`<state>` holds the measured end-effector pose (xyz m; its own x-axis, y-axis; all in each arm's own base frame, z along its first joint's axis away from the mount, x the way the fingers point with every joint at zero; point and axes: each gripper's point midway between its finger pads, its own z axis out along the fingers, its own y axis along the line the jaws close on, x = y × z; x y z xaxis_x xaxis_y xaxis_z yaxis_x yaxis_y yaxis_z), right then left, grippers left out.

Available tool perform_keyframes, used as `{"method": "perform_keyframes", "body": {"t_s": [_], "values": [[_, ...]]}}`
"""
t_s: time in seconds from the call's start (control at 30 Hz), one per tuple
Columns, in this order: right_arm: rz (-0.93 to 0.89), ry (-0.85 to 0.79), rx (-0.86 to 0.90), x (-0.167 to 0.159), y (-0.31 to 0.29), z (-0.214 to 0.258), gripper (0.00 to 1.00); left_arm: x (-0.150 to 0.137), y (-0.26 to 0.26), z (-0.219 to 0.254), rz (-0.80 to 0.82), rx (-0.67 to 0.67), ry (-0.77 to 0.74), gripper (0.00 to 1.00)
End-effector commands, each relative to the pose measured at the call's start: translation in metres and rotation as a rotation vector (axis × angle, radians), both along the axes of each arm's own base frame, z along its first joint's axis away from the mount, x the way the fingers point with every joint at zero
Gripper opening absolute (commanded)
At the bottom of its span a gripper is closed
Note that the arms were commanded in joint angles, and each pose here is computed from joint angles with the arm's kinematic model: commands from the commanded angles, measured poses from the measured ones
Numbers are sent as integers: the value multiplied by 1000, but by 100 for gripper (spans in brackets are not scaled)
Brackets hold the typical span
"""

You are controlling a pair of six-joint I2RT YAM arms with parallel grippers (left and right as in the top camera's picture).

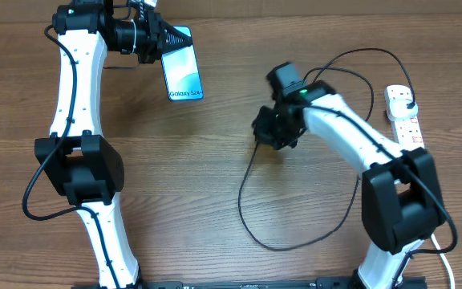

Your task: Plug charger to phone and switch on socket

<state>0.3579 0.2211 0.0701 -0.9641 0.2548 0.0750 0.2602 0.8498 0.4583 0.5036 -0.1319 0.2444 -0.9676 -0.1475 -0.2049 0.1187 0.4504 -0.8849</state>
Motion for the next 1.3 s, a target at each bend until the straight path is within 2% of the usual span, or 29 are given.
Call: {"method": "perform_keyframes", "body": {"t_s": [0.0,0.07,0.17,0.37,0.53,0.63,0.97,1.27], "values": [[144,-46,401,9,32,53,4,-4,-1,24,-3,-30,-36,4],[185,-98,512,16,33,70,4,-4,-1,24,-3,-30,-36,4],[212,-121,584,18,29,81,4,-4,-1,24,-3,-30,-36,5],[494,-299,889,-7,43,129,4,3,0,27,13,-39,-46,4],[581,-386,1036,-12,46,155,4,4,-13,70,-96,-221,-197,4],[638,-439,1125,-14,46,172,4,9,-14,81,-99,-255,-205,4],[664,-479,1116,5,51,191,4,26,-54,128,-109,-326,-264,4],[573,-496,1079,32,57,227,4,37,-71,141,-34,-350,-230,4]]}}
